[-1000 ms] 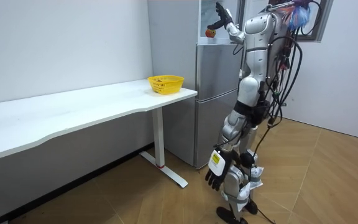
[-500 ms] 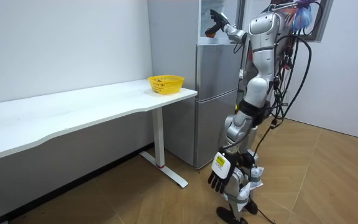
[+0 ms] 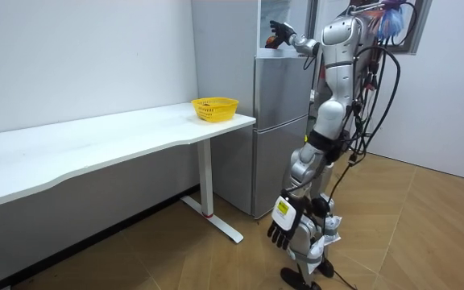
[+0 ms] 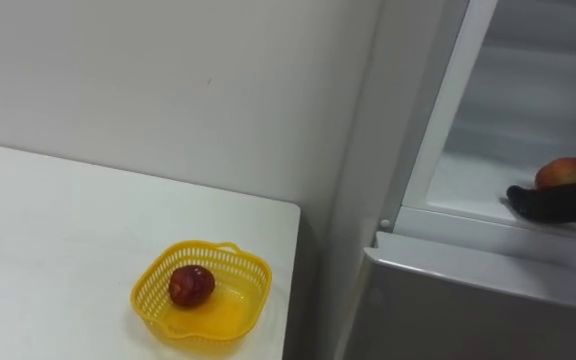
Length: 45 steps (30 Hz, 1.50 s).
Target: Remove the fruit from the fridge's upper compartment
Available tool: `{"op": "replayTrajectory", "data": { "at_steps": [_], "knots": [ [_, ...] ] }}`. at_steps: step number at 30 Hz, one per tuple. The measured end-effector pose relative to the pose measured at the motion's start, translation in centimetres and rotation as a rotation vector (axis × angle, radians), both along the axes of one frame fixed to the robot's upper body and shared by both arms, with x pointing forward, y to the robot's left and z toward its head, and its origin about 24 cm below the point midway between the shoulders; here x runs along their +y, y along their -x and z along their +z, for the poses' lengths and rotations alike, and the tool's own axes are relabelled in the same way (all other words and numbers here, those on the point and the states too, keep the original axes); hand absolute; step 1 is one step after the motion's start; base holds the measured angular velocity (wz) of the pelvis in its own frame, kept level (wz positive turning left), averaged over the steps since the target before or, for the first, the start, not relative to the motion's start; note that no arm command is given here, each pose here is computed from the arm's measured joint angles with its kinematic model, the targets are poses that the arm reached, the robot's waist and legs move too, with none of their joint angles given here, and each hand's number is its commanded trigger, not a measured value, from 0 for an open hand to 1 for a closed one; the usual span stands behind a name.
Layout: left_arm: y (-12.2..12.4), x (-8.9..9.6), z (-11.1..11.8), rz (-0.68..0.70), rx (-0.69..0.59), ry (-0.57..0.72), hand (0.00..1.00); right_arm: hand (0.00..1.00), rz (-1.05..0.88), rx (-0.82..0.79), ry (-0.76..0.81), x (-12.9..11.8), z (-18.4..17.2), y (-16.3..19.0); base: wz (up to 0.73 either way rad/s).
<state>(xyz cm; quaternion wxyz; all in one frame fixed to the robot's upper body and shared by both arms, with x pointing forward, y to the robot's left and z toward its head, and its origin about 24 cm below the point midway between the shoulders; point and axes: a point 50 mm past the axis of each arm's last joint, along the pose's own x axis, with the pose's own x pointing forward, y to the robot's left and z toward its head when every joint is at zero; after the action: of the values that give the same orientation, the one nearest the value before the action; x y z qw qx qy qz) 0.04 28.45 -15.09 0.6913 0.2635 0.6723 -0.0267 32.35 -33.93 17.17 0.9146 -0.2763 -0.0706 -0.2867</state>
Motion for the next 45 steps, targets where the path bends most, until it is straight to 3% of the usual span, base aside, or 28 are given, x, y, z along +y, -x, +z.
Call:
{"op": "replayTrajectory", "data": {
  "at_steps": [7, 14, 22, 23, 24, 25, 45],
  "knots": [
    [0.5, 0.0, 0.0, 0.009, 0.025, 0.007, 0.0, 0.0, 0.025, 0.027, -0.009, 0.0, -0.3, -0.1, 0.0],
    [0.8, 0.1, 0.0, 0.013, 0.036, 0.002, 0.0, 0.0, 0.049, 0.073, -0.191, -1.0, -2.1, 0.0, 0.0],
    [1.3, 0.2, 0.1, 0.015, 0.047, 0.003, 0.0, 0.0, 0.081, 0.106, -0.266, -1.4, -3.1, 0.1, 0.0],
    [1.3, 0.2, 0.1, 0.014, 0.047, 0.003, 0.0, 0.54, 0.083, 0.108, -0.273, -1.5, -3.2, 0.1, 0.0],
    [1.3, 0.2, 0.1, 0.014, 0.047, 0.003, 0.0, 0.61, 0.092, 0.111, -0.278, -1.6, -3.3, 0.1, 0.0],
    [1.3, 0.2, 0.1, 0.014, 0.047, 0.003, 0.0, 0.98, 0.096, 0.112, -0.282, -1.6, -3.3, 0.1, 0.0],
    [1.0, 0.8, 0.3, 0.009, 0.051, 0.002, 0.0, 1.0, 0.14, 0.102, -0.333, -2.3, -3.0, 0.1, 0.0]
  ]
}}
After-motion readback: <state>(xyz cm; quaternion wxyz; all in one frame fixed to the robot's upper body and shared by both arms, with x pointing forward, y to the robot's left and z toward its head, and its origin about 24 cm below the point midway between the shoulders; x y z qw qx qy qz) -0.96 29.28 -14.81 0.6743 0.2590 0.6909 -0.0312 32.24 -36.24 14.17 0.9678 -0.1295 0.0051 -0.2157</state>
